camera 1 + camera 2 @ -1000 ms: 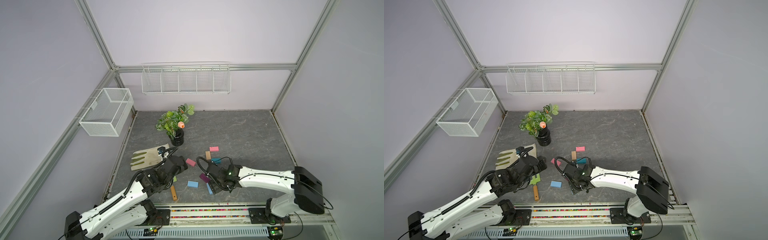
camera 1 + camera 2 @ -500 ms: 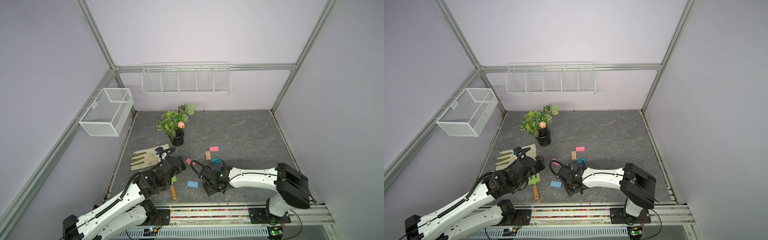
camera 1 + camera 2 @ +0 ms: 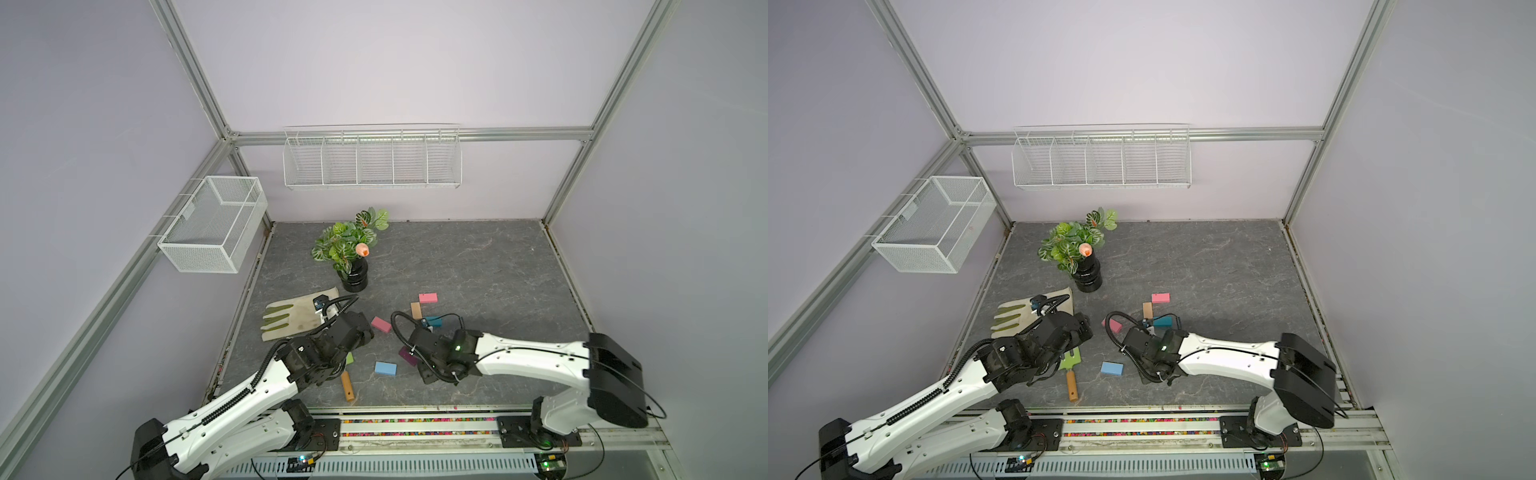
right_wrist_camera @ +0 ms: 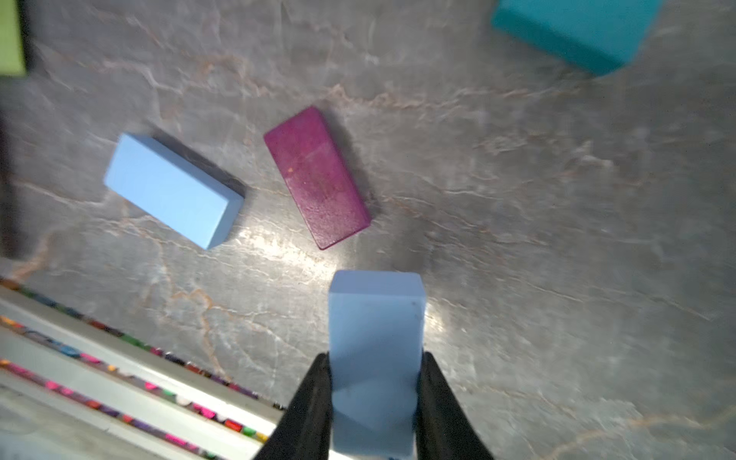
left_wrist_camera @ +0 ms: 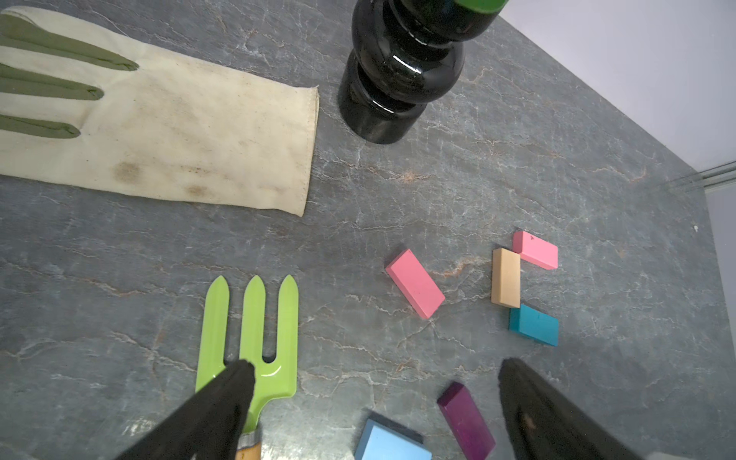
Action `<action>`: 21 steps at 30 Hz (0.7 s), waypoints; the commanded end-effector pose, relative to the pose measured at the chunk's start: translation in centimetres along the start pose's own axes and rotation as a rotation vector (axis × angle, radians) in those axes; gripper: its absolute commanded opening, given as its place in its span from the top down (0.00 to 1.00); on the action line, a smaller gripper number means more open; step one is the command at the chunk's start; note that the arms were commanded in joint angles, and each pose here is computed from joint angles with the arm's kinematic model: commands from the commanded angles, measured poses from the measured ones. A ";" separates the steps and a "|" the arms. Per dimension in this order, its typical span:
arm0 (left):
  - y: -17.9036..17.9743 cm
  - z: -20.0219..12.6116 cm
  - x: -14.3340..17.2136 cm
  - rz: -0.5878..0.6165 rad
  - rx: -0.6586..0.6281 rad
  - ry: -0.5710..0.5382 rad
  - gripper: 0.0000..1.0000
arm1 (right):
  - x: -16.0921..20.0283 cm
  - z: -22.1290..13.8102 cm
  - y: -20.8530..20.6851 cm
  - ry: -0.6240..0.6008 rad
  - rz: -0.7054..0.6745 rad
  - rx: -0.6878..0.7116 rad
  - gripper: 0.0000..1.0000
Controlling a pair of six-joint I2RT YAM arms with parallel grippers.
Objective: Assemble the number 8 with building blocks
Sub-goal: Pick up the building block from the center of the board, then assemble the building block at the center of the board.
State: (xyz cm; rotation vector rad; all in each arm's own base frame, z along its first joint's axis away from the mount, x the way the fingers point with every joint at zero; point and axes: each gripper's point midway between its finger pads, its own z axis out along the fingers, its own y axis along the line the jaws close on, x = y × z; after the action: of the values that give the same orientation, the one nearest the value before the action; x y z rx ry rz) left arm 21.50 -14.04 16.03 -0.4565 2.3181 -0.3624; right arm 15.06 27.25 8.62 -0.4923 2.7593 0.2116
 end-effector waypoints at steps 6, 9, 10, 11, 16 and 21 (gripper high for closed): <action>-0.3 -0.1 -0.2 -0.034 0.009 -0.009 0.00 | -2.4 -1.5 -4.5 -0.057 0.221 0.042 0.93; -0.4 0.2 -0.1 -0.028 0.006 -0.004 0.00 | -3.1 -0.7 -4.1 -0.056 0.233 0.034 0.93; -0.5 0.2 0.0 -0.027 0.006 -0.001 0.00 | -3.5 -0.3 -3.9 -0.059 0.236 0.030 0.93; -0.5 0.3 0.0 -0.027 0.008 0.001 0.00 | -3.6 0.2 -3.6 -0.054 0.242 0.025 0.93; -0.7 0.5 0.2 -0.023 0.006 0.008 0.00 | -3.7 3.4 -2.2 0.007 0.247 0.008 0.93; -0.5 0.4 0.2 -0.023 0.004 0.006 0.00 | -3.3 6.0 -1.1 0.054 0.242 -0.008 0.93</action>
State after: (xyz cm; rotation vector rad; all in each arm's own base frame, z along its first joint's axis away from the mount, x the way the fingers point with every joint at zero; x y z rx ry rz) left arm 21.63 -14.58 15.46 -0.4494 2.3393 -0.3585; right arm 19.55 26.69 3.96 -0.1974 2.8726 0.1784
